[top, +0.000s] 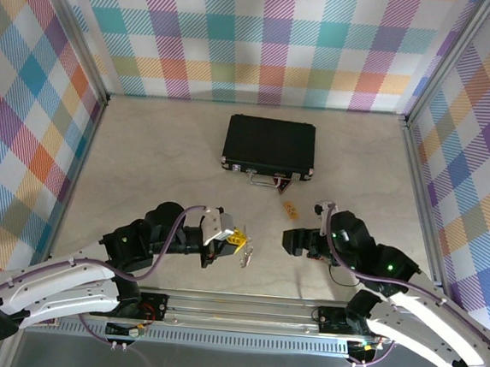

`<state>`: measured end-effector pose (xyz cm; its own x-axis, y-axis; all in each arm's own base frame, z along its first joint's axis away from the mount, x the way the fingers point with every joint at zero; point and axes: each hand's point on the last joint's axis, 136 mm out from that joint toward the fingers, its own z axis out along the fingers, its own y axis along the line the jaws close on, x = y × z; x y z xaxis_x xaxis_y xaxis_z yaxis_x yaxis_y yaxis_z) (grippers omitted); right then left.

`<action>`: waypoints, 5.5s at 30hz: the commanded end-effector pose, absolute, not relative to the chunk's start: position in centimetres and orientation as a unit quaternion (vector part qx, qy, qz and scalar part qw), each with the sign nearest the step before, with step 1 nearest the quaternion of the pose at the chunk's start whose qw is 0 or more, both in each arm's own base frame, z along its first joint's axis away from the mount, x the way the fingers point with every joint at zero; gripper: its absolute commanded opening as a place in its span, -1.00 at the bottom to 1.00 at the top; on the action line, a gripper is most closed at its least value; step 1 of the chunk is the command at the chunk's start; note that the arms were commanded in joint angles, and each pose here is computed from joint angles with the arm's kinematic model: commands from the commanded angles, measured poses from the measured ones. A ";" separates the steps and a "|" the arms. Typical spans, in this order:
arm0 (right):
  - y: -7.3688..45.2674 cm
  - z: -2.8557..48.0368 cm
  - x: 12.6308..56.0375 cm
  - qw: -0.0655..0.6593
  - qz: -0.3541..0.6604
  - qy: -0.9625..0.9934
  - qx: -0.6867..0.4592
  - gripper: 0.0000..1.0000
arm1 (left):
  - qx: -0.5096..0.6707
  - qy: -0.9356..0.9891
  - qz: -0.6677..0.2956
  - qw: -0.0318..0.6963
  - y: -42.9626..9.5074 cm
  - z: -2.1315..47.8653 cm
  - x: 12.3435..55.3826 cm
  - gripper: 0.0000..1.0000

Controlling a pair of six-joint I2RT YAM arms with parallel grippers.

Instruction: Put the keys on the keyring

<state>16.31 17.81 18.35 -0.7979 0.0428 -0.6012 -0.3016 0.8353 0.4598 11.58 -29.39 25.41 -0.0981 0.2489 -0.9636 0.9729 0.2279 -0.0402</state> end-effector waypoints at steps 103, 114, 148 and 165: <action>9.4 3.4 18.4 0.140 0.030 0.981 0.127 -0.69 | 0.493 0.480 -0.471 0.553 -27.5 29.6 7.3 -1.00; 9.4 3.3 18.5 0.139 0.025 0.982 0.127 -0.59 | 0.489 0.474 -0.473 0.559 -27.2 29.9 7.2 -1.00; 16.1 4.4 19.2 -0.009 0.059 0.997 -0.057 -1.00 | 0.466 0.489 -0.466 0.571 -27.3 29.7 8.3 -1.00; 18.2 3.2 18.6 -0.086 0.015 0.988 -0.131 -0.95 | 0.456 0.494 -0.453 0.585 -26.8 29.7 8.7 -1.00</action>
<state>18.55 18.25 2.75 -0.9597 -0.2369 0.1513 -0.2294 0.9711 0.0658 9.05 -27.09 28.34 0.0683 -0.0263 -0.9973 0.9831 0.1717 0.0628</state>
